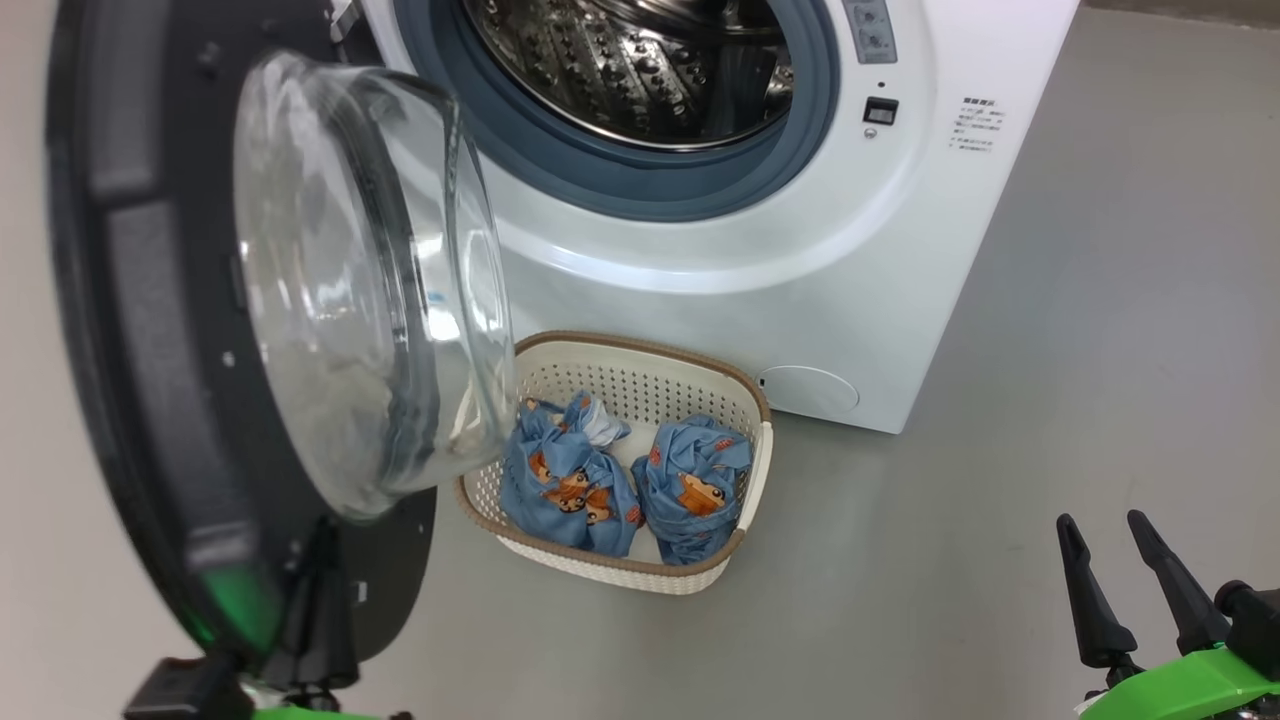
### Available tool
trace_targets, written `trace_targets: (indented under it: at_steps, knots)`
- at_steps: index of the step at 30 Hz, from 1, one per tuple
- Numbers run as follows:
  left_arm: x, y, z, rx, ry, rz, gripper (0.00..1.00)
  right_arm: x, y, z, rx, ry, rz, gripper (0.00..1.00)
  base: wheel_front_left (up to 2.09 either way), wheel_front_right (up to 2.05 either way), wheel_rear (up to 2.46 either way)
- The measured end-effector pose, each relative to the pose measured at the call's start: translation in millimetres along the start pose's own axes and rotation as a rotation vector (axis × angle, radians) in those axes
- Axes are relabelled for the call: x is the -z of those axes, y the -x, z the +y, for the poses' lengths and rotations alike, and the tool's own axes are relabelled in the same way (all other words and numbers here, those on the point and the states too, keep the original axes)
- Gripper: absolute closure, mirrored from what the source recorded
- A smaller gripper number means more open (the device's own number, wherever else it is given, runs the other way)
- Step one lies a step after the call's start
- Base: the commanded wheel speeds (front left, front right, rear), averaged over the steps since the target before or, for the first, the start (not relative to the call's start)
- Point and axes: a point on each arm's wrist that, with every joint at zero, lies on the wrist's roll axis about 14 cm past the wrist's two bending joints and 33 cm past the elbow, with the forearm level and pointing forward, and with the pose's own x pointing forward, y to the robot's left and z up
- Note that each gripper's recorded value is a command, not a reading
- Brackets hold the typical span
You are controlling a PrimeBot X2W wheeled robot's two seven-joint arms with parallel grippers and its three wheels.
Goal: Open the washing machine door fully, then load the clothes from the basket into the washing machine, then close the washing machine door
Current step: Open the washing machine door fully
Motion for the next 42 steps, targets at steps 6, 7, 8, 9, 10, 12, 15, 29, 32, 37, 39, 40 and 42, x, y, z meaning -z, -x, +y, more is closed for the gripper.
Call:
trace_targets:
  at_steps: [6,7,8,9,10,12,15,29,32,37,39,40,42]
  knots:
    - [-6.6,-2.4,25.9,-0.076,-0.049,-0.014,1.00,5.1,-2.6,2.5,-0.010,-0.004,0.013,0.00,0.00,0.00,0.00]
    - [-7.7,-2.7,30.2,-0.089,-0.057,-0.017,1.00,5.8,-3.0,2.6,-0.010,-0.004,0.014,0.00,0.00,0.00,0.00]
    - [-8.7,-3.1,34.3,-0.101,-0.064,-0.018,1.00,6.7,-3.4,2.7,-0.011,-0.004,0.017,0.00,0.00,0.00,0.00]
    - [-8.7,-3.1,34.3,-0.101,-0.064,-0.018,1.00,6.7,-3.4,2.7,-0.011,-0.004,0.017,0.00,0.00,0.00,0.00]
    - [-9.5,-3.5,38.3,-0.114,-0.068,-0.020,1.00,7.7,-3.8,2.7,-0.012,-0.005,0.019,0.00,0.00,0.00,0.00]
    - [-11.5,-4.2,46.5,-0.138,-0.080,-0.022,1.00,9.3,-4.5,2.2,-0.012,-0.005,0.023,0.00,0.00,0.00,0.00]
    - [-14.7,-5.3,58.3,-0.167,-0.101,-0.022,1.00,11.4,-5.4,1.8,-0.014,-0.004,0.029,0.00,0.00,0.00,0.00]
    - [-31.9,-12.3,105.9,-0.284,-0.162,-0.046,1.00,13.0,-14.8,2.1,-0.024,-0.004,0.028,0.00,0.00,0.00,0.00]
    - [-35.1,-15.6,114.1,-0.305,-0.170,-0.053,1.00,14.9,-15.2,1.3,-0.023,-0.005,0.032,0.00,0.00,0.00,0.00]
    - [-39.6,-19.3,135.0,-0.352,-0.196,-0.057,1.00,15.2,-15.7,1.2,-0.025,-0.003,0.034,0.00,0.00,0.00,0.00]
    - [-41.1,-20.5,144.3,-0.375,-0.203,-0.057,1.00,15.2,-16.0,1.1,-0.026,-0.002,0.034,0.00,0.00,0.00,0.00]
    - [-42.0,-21.8,148.7,-0.384,-0.206,-0.056,1.00,15.5,-16.1,1.1,-0.026,-0.002,0.035,0.00,0.00,0.00,0.00]
    - [-43.8,-23.9,158.4,-0.407,-0.207,-0.057,1.00,16.1,-16.3,0.7,-0.026,-0.001,0.037,0.00,0.00,0.00,0.00]
